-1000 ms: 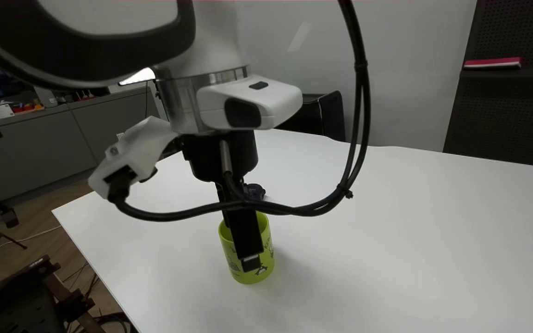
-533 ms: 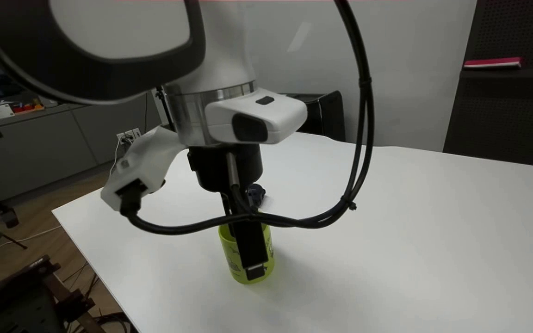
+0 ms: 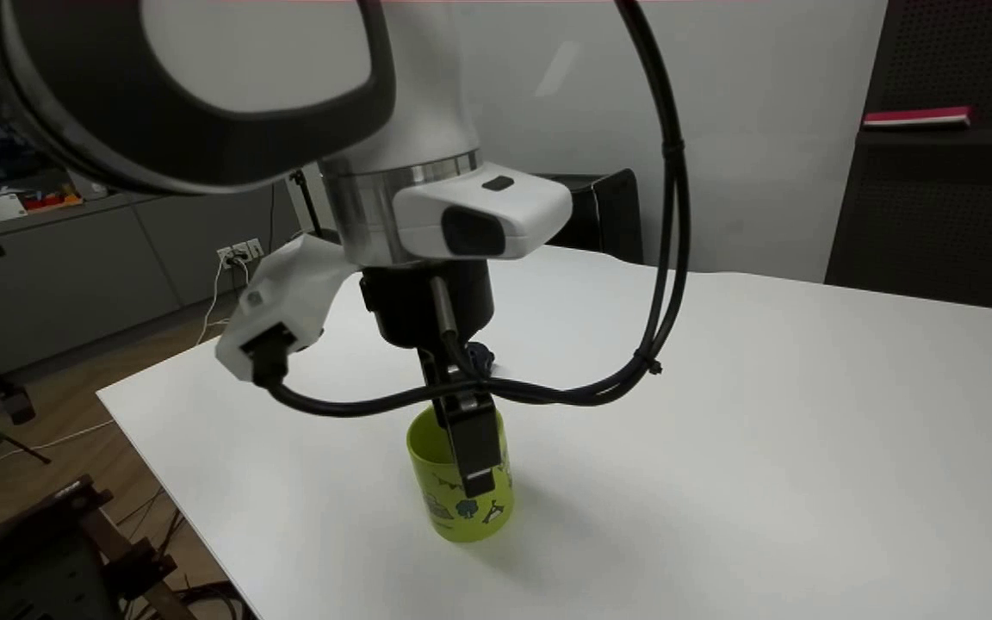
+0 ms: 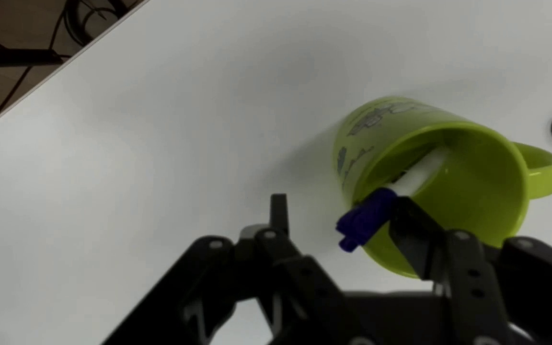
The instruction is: Pick the marker from the cup and put it on the table
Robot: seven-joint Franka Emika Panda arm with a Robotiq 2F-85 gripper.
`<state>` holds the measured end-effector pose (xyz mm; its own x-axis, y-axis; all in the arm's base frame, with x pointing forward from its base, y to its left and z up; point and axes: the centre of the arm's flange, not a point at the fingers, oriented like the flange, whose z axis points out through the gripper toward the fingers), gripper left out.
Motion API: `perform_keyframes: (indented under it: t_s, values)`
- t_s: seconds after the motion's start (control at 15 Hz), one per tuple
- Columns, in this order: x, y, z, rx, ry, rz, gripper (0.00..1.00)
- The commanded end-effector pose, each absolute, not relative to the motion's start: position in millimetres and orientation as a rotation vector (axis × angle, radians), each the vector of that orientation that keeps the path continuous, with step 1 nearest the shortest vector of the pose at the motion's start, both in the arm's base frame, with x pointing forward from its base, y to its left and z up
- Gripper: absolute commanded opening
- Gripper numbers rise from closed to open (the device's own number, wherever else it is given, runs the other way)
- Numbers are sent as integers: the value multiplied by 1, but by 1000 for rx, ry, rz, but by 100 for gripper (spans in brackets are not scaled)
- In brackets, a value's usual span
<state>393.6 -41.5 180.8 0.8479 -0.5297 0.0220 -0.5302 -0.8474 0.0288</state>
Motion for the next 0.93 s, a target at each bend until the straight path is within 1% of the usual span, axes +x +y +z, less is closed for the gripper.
perform_keyframes:
  t_s: [0.0,0.13,0.2,0.4,0.6,0.87]
  values:
    - [399,-35,173,2954,-879,23,29]
    - [400,-33,171,2949,-872,19,15]
    - [402,-33,173,2945,-870,31,10]
    - [407,-28,179,2931,-847,52,8]
    - [422,-21,202,2911,-832,134,5]
    - [435,-16,223,2889,-842,203,6]
